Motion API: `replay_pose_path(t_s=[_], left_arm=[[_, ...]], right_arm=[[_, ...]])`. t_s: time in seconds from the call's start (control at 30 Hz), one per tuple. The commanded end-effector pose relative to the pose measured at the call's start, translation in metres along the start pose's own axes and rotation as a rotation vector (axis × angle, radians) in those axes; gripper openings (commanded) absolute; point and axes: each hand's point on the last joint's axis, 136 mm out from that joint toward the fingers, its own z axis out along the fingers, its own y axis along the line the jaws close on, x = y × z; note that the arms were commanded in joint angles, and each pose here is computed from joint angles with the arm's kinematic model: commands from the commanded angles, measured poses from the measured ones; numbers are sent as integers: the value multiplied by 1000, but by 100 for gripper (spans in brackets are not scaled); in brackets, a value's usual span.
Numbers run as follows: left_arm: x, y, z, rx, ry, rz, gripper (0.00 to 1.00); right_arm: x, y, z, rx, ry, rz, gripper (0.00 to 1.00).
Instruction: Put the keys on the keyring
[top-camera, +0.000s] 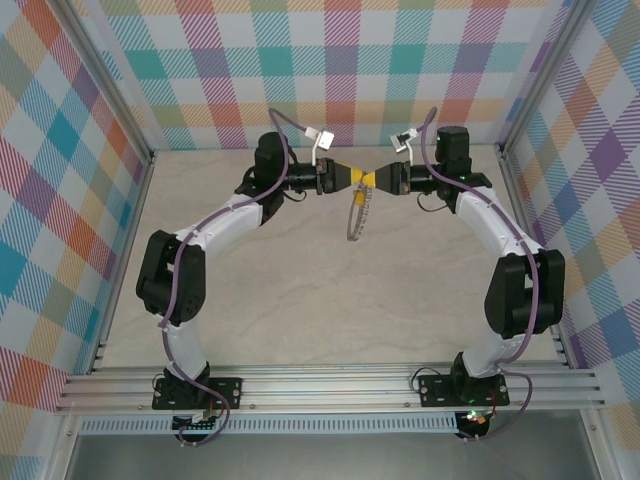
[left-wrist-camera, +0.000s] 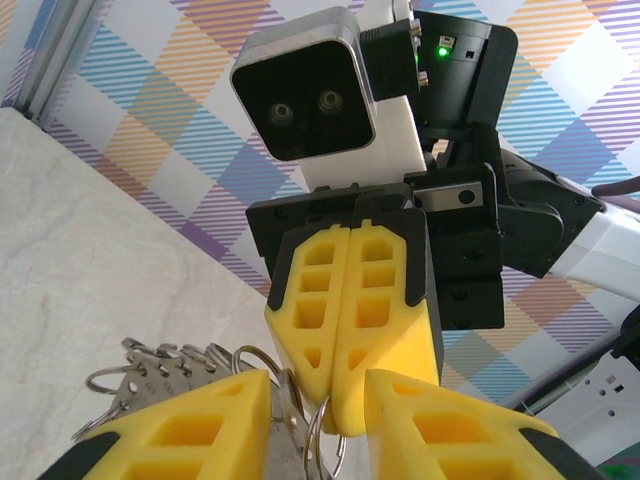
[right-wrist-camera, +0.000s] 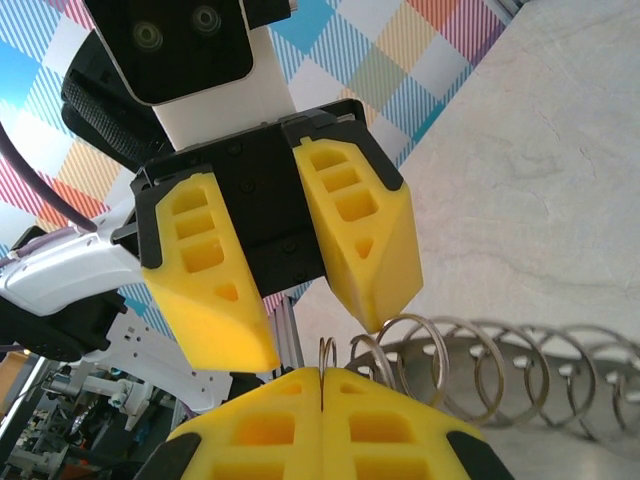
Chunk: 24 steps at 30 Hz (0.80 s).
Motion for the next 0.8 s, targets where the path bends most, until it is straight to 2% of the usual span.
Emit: replay_pose_path(t_s=[0.0,0.27,0.43,0.67,0.77], left_arm=[[-2,-14,6,51,15,34,30],[1,-21,6,74,36,53,29],[2,-22,5,74,36,61,20],[0,-23,7,81,26,62,0],[1,-24,10,87,25,63,0]], right_arm=[[-12,12,-1,-38,-7,-74,0],[-13,7,-3,-15,-19,-72,0],[-15,4,-6,-7,-27,-69,0],[-14,4,-6,-15,-26,-65,0],[-14,7,-6,-18,-30,-62,0]])
